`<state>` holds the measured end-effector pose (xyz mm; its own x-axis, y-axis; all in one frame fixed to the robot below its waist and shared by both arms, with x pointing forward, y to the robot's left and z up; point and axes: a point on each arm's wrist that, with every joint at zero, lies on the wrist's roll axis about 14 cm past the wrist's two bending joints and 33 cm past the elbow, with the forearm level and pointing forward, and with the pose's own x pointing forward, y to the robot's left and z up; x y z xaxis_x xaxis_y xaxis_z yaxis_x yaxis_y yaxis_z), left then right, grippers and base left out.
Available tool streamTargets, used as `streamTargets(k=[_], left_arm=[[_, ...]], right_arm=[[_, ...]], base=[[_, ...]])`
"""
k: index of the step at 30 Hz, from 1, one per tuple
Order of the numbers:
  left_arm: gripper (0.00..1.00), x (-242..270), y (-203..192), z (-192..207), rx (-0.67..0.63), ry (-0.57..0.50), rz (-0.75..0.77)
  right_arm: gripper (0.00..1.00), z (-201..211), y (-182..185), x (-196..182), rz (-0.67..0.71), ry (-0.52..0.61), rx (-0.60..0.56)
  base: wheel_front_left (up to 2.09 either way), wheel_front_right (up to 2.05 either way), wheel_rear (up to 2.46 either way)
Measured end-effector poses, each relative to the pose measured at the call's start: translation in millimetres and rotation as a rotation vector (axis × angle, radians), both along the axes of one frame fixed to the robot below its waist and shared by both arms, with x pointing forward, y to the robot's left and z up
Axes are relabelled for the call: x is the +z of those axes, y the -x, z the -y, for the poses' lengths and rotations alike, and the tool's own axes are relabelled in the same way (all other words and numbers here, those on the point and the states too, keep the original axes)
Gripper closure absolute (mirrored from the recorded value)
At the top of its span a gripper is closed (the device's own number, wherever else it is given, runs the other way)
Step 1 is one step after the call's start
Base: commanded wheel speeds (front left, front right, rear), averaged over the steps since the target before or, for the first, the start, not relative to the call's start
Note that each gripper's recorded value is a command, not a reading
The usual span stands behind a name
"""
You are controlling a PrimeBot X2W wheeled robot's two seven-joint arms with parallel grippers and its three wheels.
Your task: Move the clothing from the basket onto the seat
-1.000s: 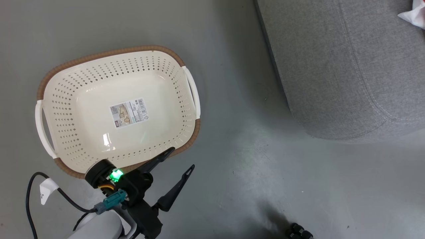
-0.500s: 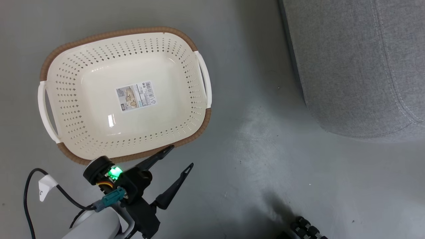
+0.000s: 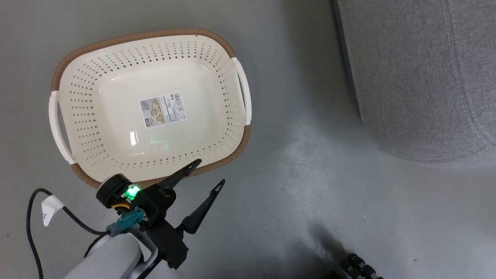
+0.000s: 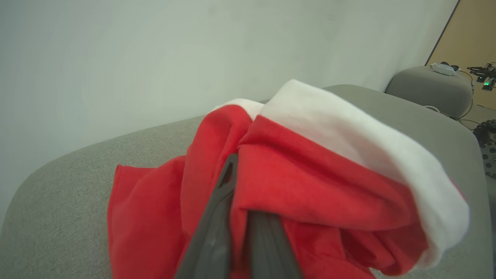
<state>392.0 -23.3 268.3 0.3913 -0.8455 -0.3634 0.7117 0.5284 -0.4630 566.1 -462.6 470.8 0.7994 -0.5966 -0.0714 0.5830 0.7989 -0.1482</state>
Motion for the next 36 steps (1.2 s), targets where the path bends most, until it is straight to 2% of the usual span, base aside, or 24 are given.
streamTargets(k=[1, 7, 17, 27, 36], left_arm=[[0.00, 0, 0, 0, 0.000, 0.000, 0.000], [0.00, 11, -2, 4, 0.011, 0.008, 0.014], [0.00, 42, -17, 7, 0.082, 0.026, 0.060], [0.00, 76, -44, -13, 0.244, 0.031, 0.104], [0.00, 108, -60, -56, 0.444, 0.019, 0.140]], right_arm=[[0.00, 0, 0, 0, 0.000, 0.000, 0.000], [0.00, -29, -6, 2, 0.030, 0.029, 0.102], [0.00, -60, 26, -19, -0.041, 0.019, 0.177], [0.00, -107, 43, -13, -0.029, 0.010, 0.276], [0.00, -149, 49, 10, 0.028, -0.001, 0.404]], base=[[0.00, 0.00, 0.00], [0.00, 0.00, 0.00], [0.00, 0.00, 0.00], [0.00, 0.00, 0.00], [0.00, 0.00, 0.00]])
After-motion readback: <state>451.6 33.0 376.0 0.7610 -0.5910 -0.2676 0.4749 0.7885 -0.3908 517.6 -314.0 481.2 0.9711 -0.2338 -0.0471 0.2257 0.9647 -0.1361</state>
